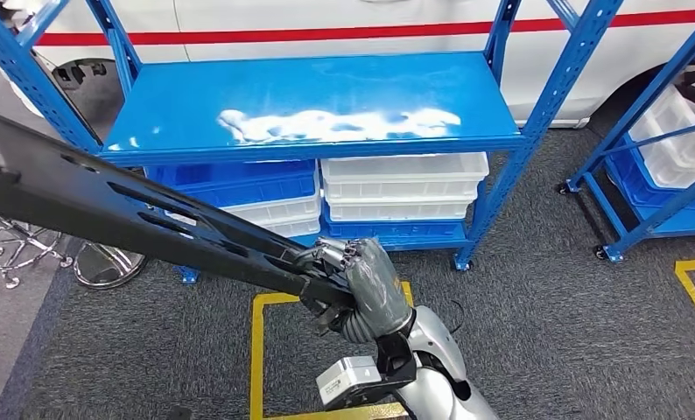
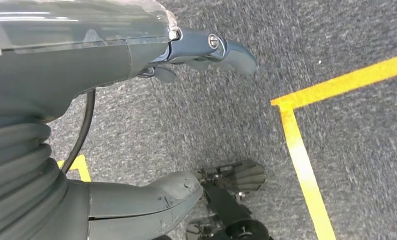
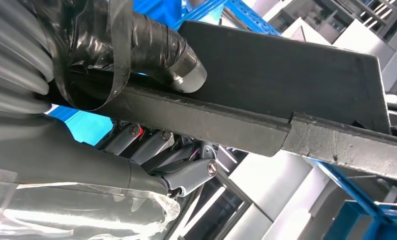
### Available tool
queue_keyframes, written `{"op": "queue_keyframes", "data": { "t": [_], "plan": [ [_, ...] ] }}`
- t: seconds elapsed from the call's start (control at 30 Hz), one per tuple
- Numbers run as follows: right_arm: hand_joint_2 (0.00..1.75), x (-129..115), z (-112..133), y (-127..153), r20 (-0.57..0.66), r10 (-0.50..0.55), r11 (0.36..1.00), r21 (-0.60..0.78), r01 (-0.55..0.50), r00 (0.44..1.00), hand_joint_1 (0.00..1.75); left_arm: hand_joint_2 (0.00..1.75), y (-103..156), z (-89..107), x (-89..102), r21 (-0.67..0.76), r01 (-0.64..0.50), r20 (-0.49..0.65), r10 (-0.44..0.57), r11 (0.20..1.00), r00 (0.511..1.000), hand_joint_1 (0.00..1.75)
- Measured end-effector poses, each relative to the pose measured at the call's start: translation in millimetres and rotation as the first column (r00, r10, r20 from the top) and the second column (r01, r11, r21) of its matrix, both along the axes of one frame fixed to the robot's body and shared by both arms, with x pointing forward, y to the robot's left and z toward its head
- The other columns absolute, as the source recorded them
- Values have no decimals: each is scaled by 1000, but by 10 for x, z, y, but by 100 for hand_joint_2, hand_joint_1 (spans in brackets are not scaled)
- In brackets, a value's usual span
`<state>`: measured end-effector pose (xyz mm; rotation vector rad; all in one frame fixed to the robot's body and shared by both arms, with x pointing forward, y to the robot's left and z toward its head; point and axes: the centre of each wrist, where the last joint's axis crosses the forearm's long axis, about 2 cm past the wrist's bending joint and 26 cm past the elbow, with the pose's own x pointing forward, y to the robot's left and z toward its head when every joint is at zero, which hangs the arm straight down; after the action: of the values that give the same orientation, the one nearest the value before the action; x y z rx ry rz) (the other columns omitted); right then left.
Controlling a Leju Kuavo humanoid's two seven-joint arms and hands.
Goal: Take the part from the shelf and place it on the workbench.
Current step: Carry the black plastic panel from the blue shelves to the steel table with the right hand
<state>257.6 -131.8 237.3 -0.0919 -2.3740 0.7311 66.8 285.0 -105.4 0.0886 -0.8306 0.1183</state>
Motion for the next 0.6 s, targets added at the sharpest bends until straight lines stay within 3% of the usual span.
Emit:
{"op": "queue_keyframes", "data": {
  "t": [0.6],
  "plan": [
    [175,-10,-18,41,-9,13,1000,-5,-14,1000,175,175,6,0,-1,6,1,-5,-1,1000,1000,0]
  ]
}}
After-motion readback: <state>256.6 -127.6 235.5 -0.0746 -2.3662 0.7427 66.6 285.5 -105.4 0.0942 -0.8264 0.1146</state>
